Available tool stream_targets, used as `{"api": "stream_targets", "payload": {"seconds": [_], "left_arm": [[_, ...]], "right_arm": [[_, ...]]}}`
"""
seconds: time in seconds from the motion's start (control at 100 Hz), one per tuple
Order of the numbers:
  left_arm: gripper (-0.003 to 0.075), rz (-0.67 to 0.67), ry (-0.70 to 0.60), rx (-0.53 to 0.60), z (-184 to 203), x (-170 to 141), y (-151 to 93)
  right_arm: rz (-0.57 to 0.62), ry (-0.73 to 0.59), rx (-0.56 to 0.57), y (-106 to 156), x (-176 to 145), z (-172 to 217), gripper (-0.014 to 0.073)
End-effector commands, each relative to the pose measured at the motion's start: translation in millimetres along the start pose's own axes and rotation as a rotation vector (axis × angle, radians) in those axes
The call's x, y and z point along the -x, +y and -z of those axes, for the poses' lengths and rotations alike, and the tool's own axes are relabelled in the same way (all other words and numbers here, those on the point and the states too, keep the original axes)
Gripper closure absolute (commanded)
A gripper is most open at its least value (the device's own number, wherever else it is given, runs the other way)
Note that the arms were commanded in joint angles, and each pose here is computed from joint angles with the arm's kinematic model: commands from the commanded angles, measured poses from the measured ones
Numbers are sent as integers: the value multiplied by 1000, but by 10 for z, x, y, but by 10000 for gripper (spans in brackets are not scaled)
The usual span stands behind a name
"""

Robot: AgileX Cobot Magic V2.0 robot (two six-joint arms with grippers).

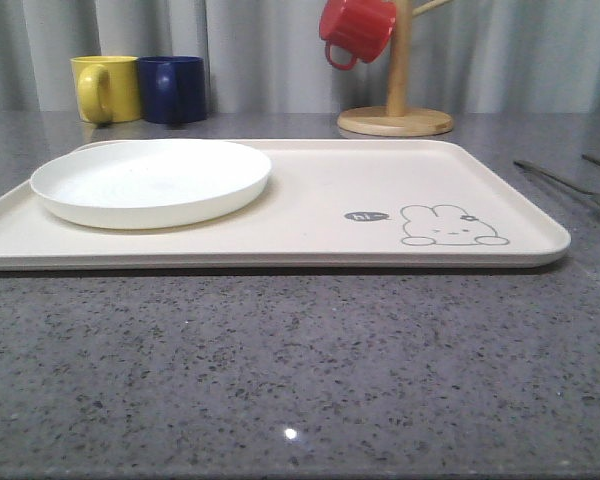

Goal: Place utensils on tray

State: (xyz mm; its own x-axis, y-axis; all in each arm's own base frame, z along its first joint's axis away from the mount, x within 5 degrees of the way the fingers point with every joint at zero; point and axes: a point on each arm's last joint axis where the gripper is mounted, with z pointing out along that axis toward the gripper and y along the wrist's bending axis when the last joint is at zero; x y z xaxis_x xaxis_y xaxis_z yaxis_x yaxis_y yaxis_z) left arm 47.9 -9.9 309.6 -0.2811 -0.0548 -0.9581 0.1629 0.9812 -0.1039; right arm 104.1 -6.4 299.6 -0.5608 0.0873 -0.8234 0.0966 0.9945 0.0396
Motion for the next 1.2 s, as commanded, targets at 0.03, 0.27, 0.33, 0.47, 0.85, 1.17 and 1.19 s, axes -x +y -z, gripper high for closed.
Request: {"api": "stream_targets", "payload": {"seconds": [0.03, 0.27, 0.33, 0.47, 0.85, 1.17, 1.19], "left_arm": [[739, 6, -84, -13, 26, 130, -15], [739, 6, -84, -13, 26, 130, -15], [739, 6, -84, -13, 26, 130, -15], [739, 6, -84, -13, 26, 130, -15], [739, 6, -84, -13, 26, 130, -15], [739, 6, -84, -13, 26, 130, -15], [739, 6, -84, -13, 26, 130, -15]], "right_arm": [[-15, 5, 29, 57, 435, -76, 232], [-54, 199, 127, 230, 928, -496, 237], [-41, 260, 139, 288, 1008, -668, 237], [7, 374, 179, 495, 1194, -1030, 237], [51, 551, 188, 769, 1307, -1938, 237], [61, 638, 170, 784, 1179, -2216, 387], [61, 638, 170, 784, 1179, -2216, 414]]}}
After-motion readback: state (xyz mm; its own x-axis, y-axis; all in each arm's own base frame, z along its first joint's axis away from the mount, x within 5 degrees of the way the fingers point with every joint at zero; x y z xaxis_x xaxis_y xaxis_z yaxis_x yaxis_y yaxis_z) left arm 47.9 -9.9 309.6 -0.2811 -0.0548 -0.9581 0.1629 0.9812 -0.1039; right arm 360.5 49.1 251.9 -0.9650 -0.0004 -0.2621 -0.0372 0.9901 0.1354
